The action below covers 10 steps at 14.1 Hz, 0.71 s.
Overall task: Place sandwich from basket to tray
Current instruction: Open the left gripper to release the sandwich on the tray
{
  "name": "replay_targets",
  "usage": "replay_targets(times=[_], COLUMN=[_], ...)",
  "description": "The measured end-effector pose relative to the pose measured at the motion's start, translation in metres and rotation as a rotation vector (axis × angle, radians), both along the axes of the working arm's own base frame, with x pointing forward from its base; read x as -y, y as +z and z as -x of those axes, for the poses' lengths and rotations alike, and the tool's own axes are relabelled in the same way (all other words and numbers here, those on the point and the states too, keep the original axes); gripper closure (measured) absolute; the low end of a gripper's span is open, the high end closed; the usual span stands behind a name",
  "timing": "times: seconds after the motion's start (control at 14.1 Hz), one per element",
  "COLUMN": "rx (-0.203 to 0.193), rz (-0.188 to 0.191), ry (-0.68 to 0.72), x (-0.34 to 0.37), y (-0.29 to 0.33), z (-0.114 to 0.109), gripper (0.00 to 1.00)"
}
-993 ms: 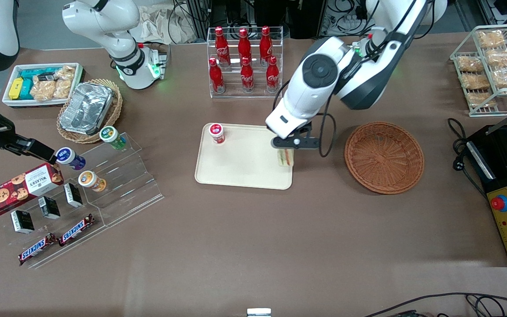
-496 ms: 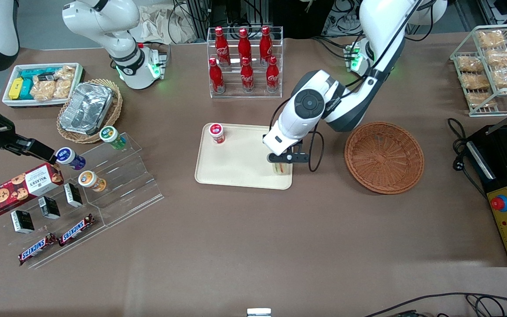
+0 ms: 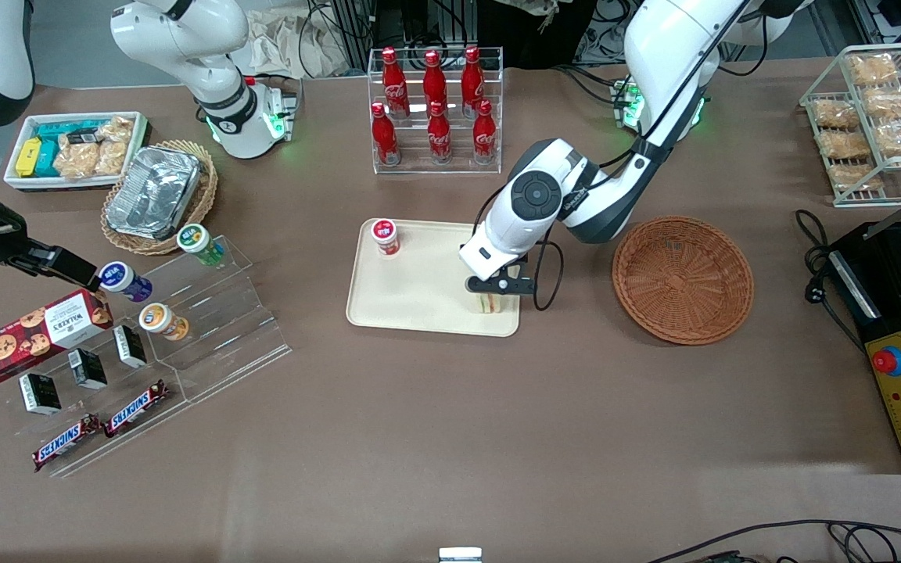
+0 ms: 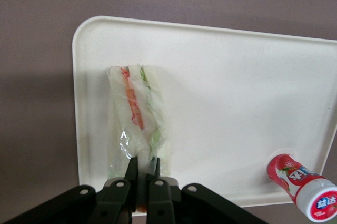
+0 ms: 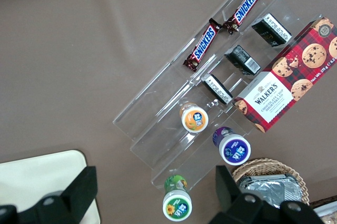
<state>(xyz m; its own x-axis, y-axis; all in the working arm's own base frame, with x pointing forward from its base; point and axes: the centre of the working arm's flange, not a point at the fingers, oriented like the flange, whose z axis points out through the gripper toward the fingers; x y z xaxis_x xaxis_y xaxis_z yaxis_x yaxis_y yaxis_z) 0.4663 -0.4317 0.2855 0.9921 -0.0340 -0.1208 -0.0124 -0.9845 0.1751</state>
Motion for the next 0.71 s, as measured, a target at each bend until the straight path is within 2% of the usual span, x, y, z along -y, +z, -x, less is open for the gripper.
replay_targets(times=[0.07,0.43,0.5,0.64,0.71], rx=[0.005,0.009,-0.001,-0.033,-0.04], rz=[-0.006,-0.023,-0.043,-0.116,-0.146], ry=[-0.002,-0.002,-0.007,-0.027,-0.043], x=[-0.002,-0.008,-0.012,-0.031,-0.044], y=[-0.001,0.008,0.017,0.05,0.072], z=[-0.002,-0.005,-0.004,-0.002,-0.001], gripper=[0.85,0.36,0.27,0.07,0.0])
